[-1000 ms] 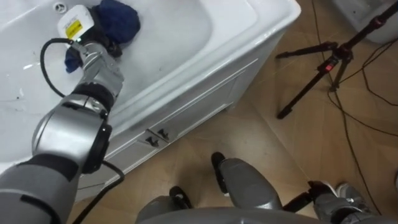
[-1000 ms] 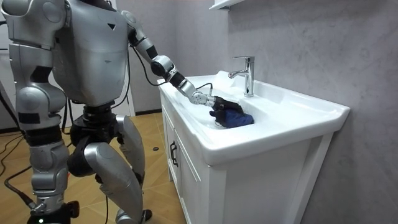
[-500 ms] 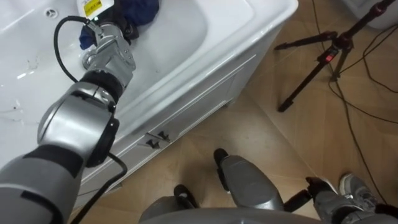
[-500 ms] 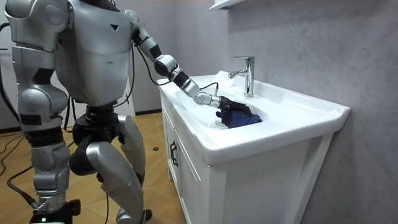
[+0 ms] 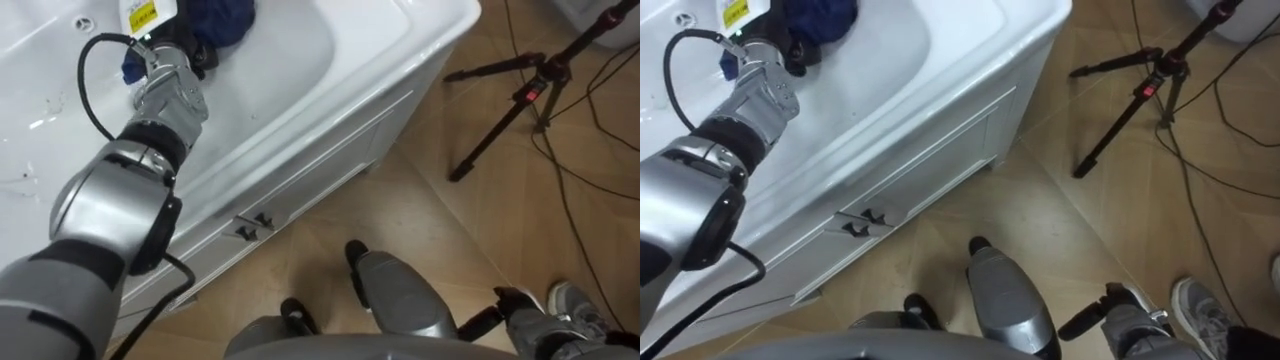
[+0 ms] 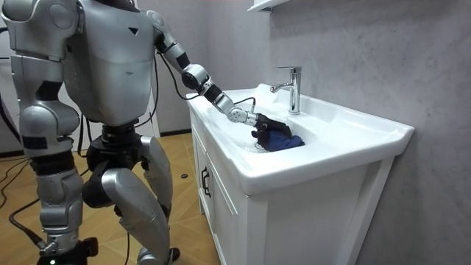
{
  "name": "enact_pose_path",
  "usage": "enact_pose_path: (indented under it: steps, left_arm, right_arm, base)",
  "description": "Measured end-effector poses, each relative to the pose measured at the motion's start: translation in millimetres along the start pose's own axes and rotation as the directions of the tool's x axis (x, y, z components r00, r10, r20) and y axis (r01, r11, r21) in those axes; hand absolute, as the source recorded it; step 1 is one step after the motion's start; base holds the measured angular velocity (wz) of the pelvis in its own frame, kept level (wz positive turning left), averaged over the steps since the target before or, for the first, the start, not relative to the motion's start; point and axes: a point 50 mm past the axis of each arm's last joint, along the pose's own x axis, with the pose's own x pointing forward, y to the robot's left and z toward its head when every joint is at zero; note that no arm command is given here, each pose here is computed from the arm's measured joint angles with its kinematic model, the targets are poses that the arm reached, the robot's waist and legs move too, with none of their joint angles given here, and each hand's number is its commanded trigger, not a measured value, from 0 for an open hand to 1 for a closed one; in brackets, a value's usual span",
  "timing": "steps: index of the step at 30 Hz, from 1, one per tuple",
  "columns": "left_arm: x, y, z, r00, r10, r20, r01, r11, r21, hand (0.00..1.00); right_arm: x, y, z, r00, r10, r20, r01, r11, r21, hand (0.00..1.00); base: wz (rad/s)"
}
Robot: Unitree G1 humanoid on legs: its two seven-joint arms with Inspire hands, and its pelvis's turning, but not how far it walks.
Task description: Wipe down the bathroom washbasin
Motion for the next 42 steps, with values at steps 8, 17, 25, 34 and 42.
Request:
enact_pose_path:
  steps: [8, 17, 25, 34, 42]
  left_arm:
    - [-30.3, -27.4, -85, 0.975, -0.109, -0.196, 0.122, 0.991, 0.059, 1.00]
    - [-72.5, -46.6, -148, 0.936, -0.126, -0.329, 0.182, 0.973, 0.144, 1.00]
    - [-89.8, -52.2, -158, 0.954, -0.118, -0.276, 0.180, 0.960, 0.212, 1.00]
    - [-106.5, -50.1, -159, 0.966, -0.119, -0.228, 0.168, 0.964, 0.208, 1.00]
    - [-114.5, -47.2, -149, 0.983, -0.112, -0.148, 0.150, 0.948, 0.281, 1.00]
  right_arm:
    - [-2, 7, -31, 0.994, 0.004, -0.109, 0.002, 0.999, 0.051, 0.00]
    - [-2, -1, -44, 0.985, -0.058, -0.165, 0.083, 0.985, 0.152, 0.00]
    - [-3, -11, -58, 0.978, -0.099, -0.185, 0.129, 0.979, 0.159, 0.00]
    - [-6, -11, -71, 0.974, -0.113, -0.195, 0.149, 0.972, 0.181, 0.00]
    - [-5, -13, -65, 0.979, -0.122, -0.165, 0.152, 0.972, 0.182, 0.00]
  base:
    - [-0.01]
    - [0.07]
    - [0.03]
    - [0.11]
    - [0.17]
